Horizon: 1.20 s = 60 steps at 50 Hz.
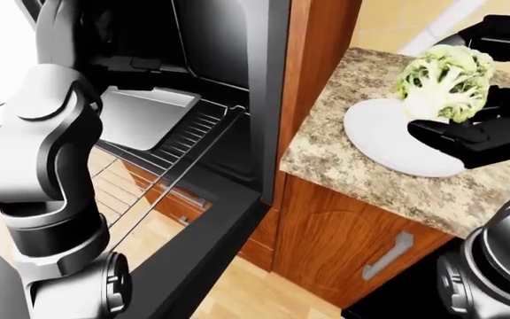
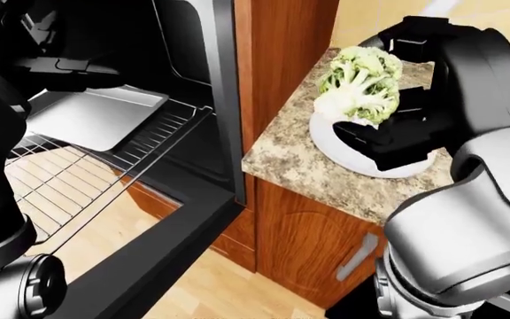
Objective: Place the broccoli on the rack of the oven.
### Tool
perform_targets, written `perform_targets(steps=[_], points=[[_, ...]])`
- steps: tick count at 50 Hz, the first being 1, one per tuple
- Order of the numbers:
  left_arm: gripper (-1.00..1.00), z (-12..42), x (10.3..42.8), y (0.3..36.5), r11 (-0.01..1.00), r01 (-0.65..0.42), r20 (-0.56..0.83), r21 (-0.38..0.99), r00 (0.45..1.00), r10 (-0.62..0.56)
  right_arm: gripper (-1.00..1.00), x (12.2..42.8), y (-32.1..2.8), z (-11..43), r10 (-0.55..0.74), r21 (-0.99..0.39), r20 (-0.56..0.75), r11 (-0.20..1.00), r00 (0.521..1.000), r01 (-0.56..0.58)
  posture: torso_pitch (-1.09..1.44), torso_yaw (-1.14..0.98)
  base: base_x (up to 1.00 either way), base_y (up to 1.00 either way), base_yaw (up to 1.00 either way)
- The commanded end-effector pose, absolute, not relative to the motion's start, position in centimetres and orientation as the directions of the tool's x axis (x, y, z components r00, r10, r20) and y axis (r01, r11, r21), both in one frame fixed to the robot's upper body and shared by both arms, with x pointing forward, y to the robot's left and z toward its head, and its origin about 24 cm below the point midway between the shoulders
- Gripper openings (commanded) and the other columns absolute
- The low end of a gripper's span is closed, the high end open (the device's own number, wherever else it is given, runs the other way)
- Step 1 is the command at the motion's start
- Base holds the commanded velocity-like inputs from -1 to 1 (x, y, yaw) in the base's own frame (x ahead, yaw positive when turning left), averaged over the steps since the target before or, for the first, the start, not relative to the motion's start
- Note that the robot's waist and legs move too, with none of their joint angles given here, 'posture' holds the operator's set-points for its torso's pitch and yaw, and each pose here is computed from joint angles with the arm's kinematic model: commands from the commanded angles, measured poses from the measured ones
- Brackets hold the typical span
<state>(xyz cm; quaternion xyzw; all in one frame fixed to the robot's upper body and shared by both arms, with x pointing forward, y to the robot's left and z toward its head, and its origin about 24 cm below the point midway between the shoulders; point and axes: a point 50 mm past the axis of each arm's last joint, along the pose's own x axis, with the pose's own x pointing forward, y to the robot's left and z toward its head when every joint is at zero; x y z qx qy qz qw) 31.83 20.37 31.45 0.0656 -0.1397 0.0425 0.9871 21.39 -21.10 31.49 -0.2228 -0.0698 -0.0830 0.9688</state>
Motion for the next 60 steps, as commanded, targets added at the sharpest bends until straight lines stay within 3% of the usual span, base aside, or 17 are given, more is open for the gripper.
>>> perform_targets(steps=[1,13,52,60], points=[[1.00,33.3,31.0,20.2,0.988,-0.107,0.372,0.113,0.927,0.057,-1.00,20.5,-20.9,32.4,-0.132,-0.399,0.232,0.891,0.964,0.218,0.00,0.00,0.00,0.00,0.00],[1.00,33.5,30.8,20.3,0.989,-0.105,0.376,0.108,0.925,0.057,-1.00,19.3,-19.8,32.6,-0.097,-0.357,0.258,0.915,0.961,0.188,0.00,0.00,0.00,0.00,0.00],[1.00,33.8,30.8,20.2,0.988,-0.113,0.371,0.107,0.926,0.065,-1.00,19.1,-16.9,35.5,-0.001,-0.350,0.343,0.928,0.939,0.129,0.00,0.13,0.00,0.00,0.00],[1.00,36.8,29.5,20.8,0.983,-0.138,0.422,0.118,0.903,0.077,-1.00,19.1,-17.0,35.2,-0.001,-0.350,0.343,0.928,0.939,0.129,0.00,0.17,0.00,0.00,0.00]])
